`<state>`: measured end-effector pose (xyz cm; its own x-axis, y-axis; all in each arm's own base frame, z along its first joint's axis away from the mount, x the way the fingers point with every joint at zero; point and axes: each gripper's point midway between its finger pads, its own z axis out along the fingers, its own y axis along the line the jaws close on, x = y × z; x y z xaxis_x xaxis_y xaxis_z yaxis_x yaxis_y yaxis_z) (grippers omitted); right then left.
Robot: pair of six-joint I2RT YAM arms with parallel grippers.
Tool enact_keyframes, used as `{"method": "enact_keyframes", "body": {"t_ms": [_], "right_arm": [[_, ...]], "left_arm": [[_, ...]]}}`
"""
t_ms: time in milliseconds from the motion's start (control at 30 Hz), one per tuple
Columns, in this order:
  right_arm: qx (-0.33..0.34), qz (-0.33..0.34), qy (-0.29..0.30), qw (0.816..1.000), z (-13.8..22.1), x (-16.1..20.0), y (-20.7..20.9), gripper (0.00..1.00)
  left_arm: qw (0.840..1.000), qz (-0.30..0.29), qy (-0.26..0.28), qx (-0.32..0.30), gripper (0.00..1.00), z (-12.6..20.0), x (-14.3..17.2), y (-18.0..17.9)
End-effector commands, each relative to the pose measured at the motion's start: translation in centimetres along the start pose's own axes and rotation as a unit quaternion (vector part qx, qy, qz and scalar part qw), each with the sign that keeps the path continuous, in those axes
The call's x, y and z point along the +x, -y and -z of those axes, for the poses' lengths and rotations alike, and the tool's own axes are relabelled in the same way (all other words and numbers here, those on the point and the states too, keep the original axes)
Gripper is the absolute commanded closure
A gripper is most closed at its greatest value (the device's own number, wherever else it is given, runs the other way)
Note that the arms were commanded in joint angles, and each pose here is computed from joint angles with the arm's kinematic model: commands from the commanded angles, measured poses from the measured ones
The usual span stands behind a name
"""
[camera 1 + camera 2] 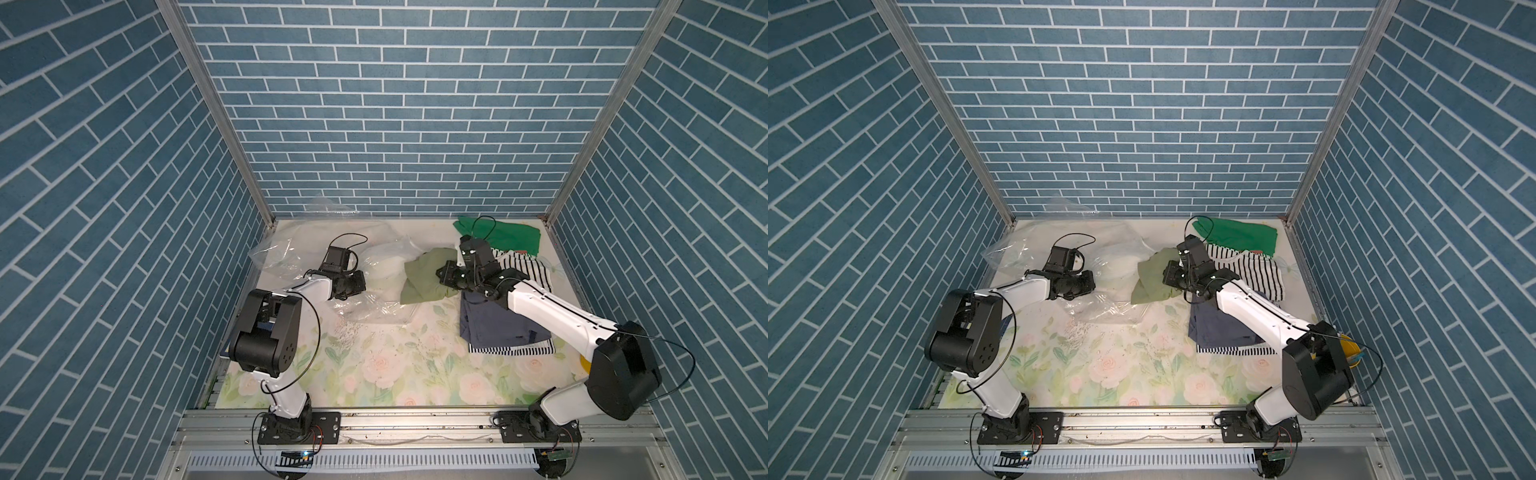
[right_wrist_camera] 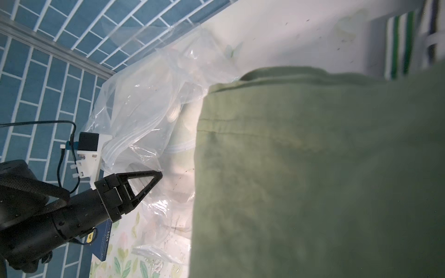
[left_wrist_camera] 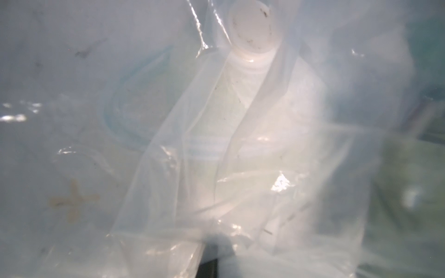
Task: Take the tank top out of the vacuum bag
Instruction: Take out the tank top from the vacuum bag.
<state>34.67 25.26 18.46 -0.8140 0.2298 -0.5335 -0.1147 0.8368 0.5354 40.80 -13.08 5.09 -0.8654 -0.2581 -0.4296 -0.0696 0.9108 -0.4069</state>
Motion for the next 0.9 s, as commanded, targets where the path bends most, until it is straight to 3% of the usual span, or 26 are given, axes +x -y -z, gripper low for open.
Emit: {"method": "enact_keyframes", "body": {"t_ms": [0,267,567,867], "right_arm": [[0.000,0.022,0.010,1.000,2.0,-1.8,0.3,1.00],[0.034,0.005,0.016,0.999,3.7,-5.6,4.5,1.00],[0.069,0.001,-0.008,0.998,1.9,-9.6,7.9,1.00],[0.082,0.016,-0.037,0.996,2.0,-11.5,8.4,1.00]], "left_arm": [[0.999,0.021,0.008,-0.035,1.00,-0.7,-1.0,-1.9],[0.996,0.065,0.025,-0.051,1.00,-0.8,-2.3,-4.2],[0.996,0.071,0.042,-0.037,1.00,-0.7,-3.6,-3.5],[0.996,0.073,0.043,-0.038,1.00,-0.8,-3.2,-3.7]]}}
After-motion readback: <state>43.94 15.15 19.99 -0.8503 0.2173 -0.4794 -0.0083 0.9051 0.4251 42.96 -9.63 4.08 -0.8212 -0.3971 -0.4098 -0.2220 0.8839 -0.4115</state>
